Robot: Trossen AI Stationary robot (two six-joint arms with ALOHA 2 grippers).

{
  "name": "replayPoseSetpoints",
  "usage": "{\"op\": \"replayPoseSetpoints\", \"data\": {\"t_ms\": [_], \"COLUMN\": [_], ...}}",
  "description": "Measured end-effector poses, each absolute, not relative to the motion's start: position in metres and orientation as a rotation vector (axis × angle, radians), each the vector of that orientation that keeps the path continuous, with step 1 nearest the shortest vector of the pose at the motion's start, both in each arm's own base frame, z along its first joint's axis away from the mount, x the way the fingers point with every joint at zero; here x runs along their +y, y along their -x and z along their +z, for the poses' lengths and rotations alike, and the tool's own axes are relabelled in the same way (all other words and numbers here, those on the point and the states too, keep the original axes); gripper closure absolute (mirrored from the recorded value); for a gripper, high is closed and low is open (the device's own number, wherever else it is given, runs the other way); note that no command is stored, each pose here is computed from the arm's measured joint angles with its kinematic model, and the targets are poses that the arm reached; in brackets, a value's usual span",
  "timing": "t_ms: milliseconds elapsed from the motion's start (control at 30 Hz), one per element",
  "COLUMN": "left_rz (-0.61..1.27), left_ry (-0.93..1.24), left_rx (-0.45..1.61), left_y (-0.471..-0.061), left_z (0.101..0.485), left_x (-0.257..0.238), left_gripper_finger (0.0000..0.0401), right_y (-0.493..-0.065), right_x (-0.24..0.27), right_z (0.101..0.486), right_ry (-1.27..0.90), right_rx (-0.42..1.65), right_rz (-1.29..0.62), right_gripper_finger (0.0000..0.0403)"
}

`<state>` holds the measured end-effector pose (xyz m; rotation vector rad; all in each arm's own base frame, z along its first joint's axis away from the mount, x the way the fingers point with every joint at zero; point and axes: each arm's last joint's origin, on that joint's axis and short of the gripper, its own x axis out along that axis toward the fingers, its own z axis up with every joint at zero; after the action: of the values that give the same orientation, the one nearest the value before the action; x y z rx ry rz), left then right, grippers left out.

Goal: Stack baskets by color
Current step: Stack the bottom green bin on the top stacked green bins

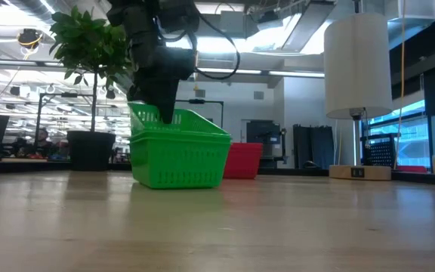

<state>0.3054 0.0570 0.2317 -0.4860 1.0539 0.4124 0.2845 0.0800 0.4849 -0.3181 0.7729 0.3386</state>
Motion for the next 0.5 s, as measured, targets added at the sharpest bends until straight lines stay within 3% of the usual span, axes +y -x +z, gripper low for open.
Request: {"op": "replayPoseSetpoints", "data": {"t_ms": [133, 333, 500], "left_rz": [0.37, 0.286, 0.374], "left_ry": [0.527, 0.502, 0.414], "left_rx": [1.06, 1.092, 1.115], "left_y": [-0.305, -0.307, -0.305], "left_z": [0.232, 0.251, 0.283], "left_x": [0.057, 0.056, 0.059], "left_gripper_finger": [0.0302, 0.03, 0.0298], "right_y": [-0.284, -0.284, -0.284], "right_x": [0.08, 0.08, 0.08], "right_z": [0.485, 0.485, 0.485], "right_ry": [0.318, 0.318, 0.319], "right_rx": [0.773, 0.773, 0.773], "right_rz": [0.339, 0.339, 0.339], "right_gripper_finger": [0.0359, 0.0359, 0.0359]}}
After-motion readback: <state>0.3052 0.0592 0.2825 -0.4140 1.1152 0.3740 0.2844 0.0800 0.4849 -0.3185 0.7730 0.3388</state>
